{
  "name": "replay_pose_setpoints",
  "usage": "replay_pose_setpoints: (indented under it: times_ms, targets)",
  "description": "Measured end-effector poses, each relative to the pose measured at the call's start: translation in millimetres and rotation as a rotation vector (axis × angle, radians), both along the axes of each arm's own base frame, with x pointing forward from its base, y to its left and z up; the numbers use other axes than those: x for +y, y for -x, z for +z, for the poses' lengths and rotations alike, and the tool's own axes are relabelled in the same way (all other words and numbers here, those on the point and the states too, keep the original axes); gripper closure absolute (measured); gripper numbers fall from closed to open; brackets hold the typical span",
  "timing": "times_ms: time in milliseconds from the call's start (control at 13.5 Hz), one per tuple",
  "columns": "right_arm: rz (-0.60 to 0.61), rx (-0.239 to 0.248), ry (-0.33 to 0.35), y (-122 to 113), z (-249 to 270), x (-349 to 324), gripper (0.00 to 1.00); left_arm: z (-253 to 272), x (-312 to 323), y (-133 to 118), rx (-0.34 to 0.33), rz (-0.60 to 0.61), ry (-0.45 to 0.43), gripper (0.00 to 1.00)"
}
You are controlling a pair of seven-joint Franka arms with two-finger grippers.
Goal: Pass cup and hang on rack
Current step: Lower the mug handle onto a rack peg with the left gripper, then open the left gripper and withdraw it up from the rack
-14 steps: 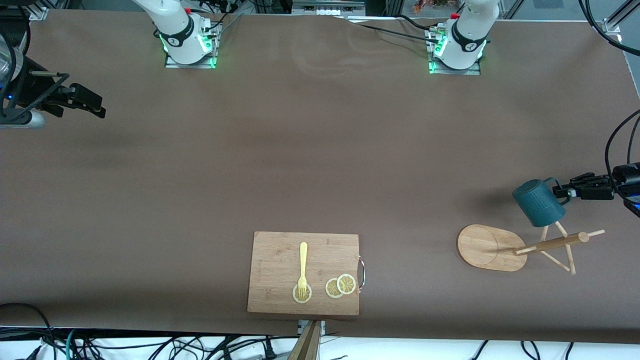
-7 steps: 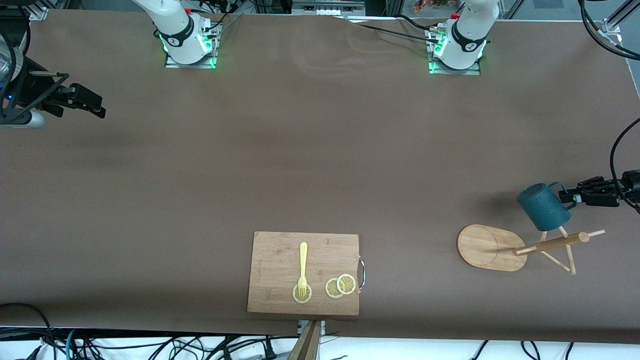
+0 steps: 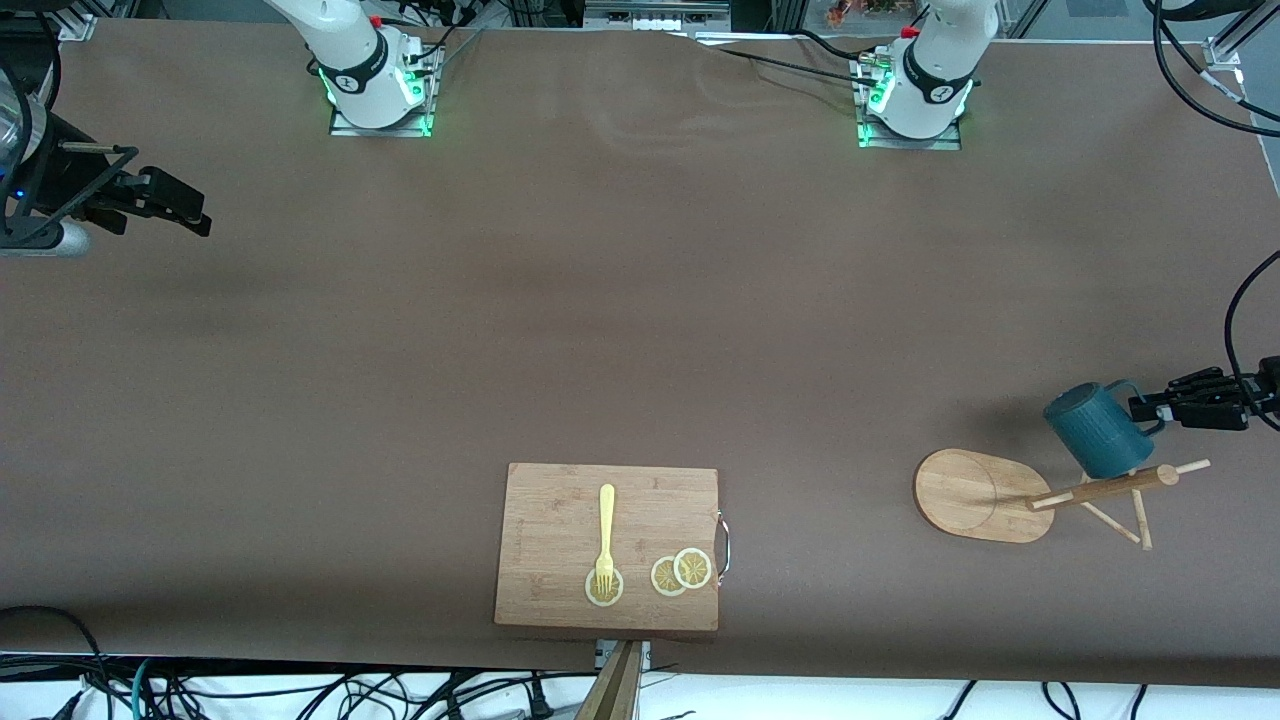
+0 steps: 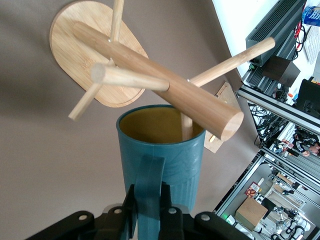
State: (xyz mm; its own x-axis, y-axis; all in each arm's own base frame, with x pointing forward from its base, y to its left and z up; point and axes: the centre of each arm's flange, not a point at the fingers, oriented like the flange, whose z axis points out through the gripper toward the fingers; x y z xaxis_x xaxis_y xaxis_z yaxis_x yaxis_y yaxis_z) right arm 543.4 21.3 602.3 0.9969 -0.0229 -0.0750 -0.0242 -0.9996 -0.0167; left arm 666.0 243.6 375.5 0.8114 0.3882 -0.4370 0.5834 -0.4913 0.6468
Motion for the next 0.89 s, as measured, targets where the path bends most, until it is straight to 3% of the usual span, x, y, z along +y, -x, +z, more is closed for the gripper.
replay_pose_setpoints:
  times_ms: [370, 593, 889]
  targets:
    - [0.000, 0.000, 0.000, 0, 0, 0, 0.00, -2, 0, -3, 0.002, -0.002, -0.010, 0.76]
    - [0.000, 0.000, 0.000, 0, 0, 0, 0.00, -3, 2, -3, 0.007, -0.006, -0.026, 0.48]
    - [0.000, 0.000, 0.000, 0, 0, 0, 0.00, 10, 3, -3, 0.022, -0.073, -0.163, 0.05]
